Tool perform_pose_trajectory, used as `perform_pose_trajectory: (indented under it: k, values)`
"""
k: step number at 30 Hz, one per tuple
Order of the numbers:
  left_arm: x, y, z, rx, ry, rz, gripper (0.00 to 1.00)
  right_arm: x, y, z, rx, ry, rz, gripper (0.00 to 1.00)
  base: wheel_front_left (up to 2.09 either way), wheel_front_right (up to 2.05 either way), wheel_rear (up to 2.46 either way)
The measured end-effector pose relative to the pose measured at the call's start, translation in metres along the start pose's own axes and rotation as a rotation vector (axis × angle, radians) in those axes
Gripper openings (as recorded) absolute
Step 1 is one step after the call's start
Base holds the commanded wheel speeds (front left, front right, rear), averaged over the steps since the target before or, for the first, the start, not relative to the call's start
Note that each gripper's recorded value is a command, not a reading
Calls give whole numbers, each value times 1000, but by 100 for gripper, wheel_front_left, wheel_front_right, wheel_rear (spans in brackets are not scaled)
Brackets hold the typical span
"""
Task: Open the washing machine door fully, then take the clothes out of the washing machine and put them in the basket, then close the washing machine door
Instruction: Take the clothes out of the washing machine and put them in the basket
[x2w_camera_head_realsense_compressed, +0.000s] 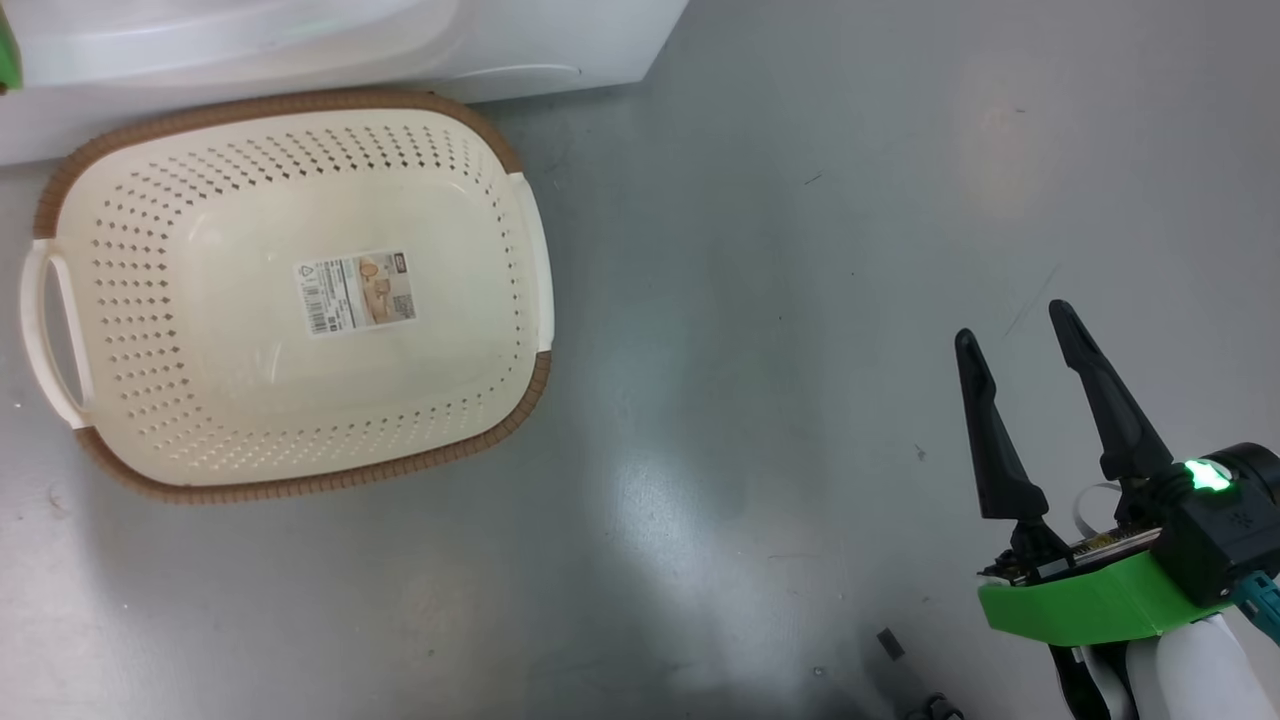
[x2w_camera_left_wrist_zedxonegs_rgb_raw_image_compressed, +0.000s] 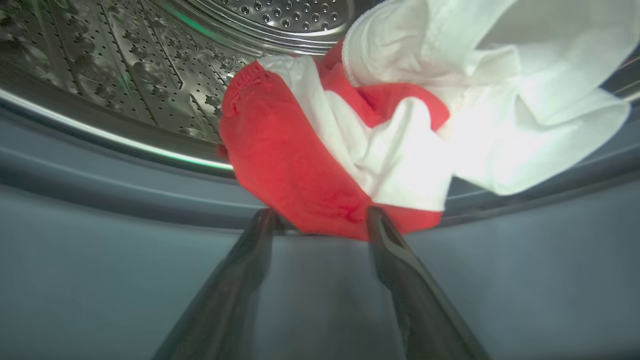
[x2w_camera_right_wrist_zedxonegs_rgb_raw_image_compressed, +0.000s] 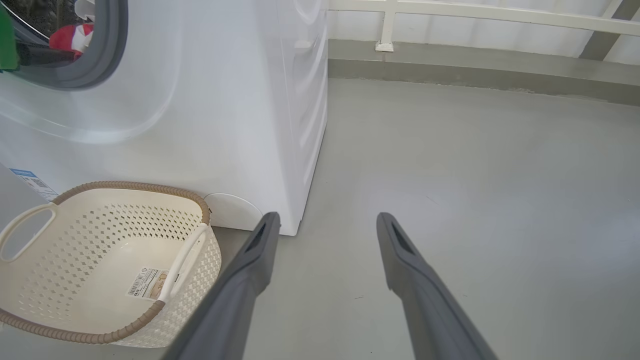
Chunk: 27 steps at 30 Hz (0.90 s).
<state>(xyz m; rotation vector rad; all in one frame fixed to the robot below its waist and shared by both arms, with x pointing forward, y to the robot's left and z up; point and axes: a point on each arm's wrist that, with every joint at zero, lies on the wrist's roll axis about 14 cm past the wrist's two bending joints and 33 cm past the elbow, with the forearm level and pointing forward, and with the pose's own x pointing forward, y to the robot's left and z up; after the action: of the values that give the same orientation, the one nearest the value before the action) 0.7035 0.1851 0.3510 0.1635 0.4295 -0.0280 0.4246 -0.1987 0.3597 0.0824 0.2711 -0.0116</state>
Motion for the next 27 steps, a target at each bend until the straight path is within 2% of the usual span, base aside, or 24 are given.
perform_pose_trajectory:
  k: [1,11,27]
  values:
    - [0,0,1,4,-6,0,2,0,0,0,0,0,0,100,0,0,0]
    - [-3,4,11,29,-73,4,0,2,4,-2,6,2,12,100,0,0,0]
    - [-10,11,61,39,-252,-1,0,11,16,-7,20,6,47,100,0,0,0]
